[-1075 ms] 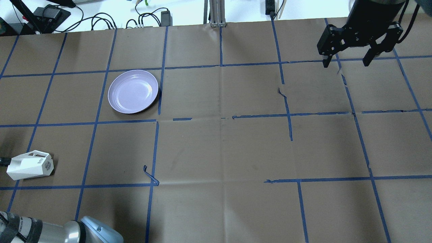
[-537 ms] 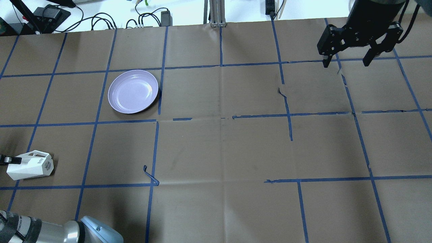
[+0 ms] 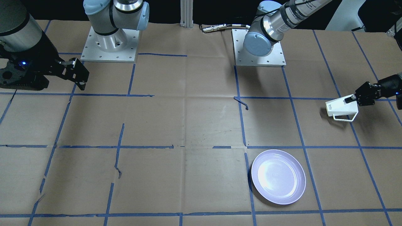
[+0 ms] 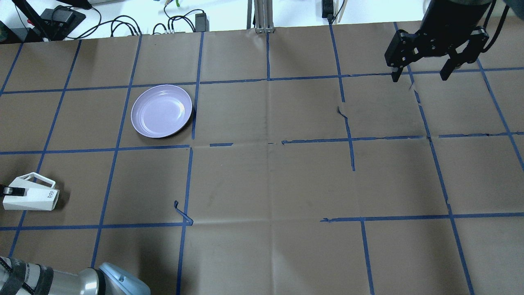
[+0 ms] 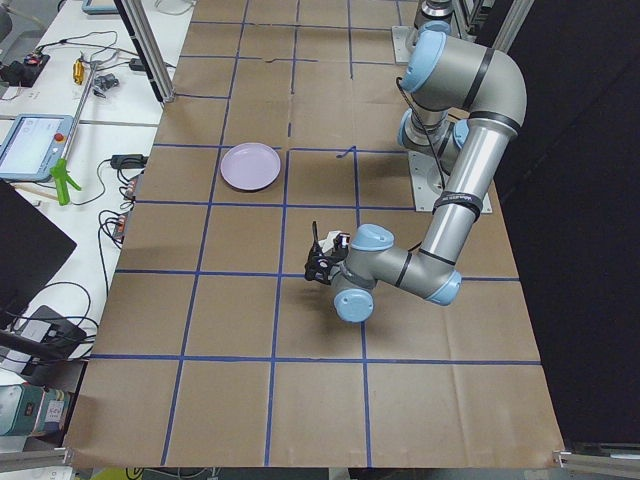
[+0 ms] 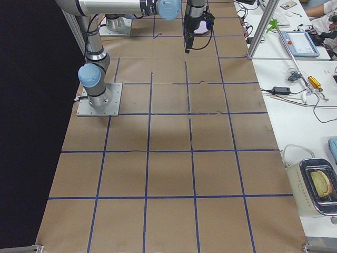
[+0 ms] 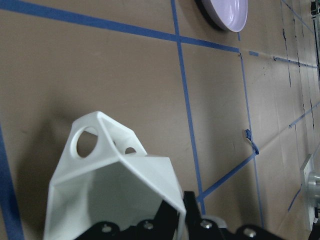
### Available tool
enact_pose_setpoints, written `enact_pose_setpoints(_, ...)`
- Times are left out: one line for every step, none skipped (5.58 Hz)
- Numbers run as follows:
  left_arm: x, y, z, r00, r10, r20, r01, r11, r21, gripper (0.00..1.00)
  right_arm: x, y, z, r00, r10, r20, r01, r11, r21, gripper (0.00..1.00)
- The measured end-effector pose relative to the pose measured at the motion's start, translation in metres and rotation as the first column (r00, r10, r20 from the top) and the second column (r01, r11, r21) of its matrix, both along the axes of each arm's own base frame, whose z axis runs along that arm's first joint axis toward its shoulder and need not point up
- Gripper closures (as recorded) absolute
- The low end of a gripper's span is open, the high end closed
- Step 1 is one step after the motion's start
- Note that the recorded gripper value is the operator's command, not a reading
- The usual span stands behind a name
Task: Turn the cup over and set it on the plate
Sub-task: 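Close the left gripper on the mug's open end and lift it, then carry the mug with the left gripper over the white plate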
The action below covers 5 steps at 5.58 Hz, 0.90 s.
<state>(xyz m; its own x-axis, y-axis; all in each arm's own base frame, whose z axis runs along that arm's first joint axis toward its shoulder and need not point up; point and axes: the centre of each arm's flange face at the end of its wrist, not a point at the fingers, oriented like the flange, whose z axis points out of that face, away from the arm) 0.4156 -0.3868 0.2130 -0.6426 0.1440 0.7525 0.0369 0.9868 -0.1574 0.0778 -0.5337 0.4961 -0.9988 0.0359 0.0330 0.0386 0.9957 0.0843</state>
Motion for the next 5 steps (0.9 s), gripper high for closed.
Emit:
enact_pose_setpoints(-0.016, -0.013, 0.032, 0.999, 0.004, 0.037, -0.005, 1.0, 0.011, 1.0, 0.0, 0.0, 0.0, 1.0, 0.0, 0.0, 0.0, 1.0, 0.0, 0.0)
enact_pose_setpoints(-0.044, -0.033, 0.069, 0.995, -0.021, 0.097, 0.02, 1.0, 0.014, 1.0, 0.0, 0.0, 0.0, 1.0, 0.0, 0.0, 0.0, 1.0, 0.0, 0.0)
enact_pose_setpoints(-0.077, -0.054, 0.099, 0.984, -0.061, 0.166, 0.061, 0.998, 0.004, 1.0, 0.0, 0.0, 0.0, 1.0, 0.0, 0.0, 0.0, 1.0, 0.0, 0.0)
enact_pose_setpoints(-0.115, -0.081, 0.124, 0.963, -0.097, 0.253, 0.103, 0.995, -0.01, 1.0, 0.0, 0.0, 0.0, 1.0, 0.0, 0.0, 0.0, 1.0, 0.0, 0.0)
enact_pose_setpoints(-0.155, -0.11, 0.138, 0.929, -0.126, 0.349, 0.138, 0.99, -0.01, 1.0, 0.0, 0.0, 0.0, 1.0, 0.0, 0.0, 0.0, 1.0, 0.0, 0.0)
